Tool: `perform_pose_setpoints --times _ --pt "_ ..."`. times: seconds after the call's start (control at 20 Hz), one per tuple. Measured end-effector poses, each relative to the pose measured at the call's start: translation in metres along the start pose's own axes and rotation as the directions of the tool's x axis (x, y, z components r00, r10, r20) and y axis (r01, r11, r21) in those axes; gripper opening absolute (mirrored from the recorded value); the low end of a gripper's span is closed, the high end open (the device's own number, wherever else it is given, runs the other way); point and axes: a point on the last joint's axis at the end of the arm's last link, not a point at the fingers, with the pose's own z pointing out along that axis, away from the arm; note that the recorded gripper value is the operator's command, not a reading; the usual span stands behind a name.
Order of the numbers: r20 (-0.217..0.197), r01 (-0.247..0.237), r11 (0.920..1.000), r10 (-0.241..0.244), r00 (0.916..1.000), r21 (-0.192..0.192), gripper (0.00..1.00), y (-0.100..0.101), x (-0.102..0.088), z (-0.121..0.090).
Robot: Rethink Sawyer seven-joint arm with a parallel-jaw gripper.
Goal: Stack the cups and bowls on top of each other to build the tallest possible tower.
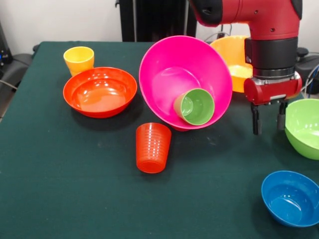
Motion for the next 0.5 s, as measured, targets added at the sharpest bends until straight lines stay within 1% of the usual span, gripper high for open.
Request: perform_pose_setpoints --times 0.5 --pt "0.011 0.014 0.9999 -0.015 0.9998 0.001 1.00 0.0102 -0.0066 -0.0056"
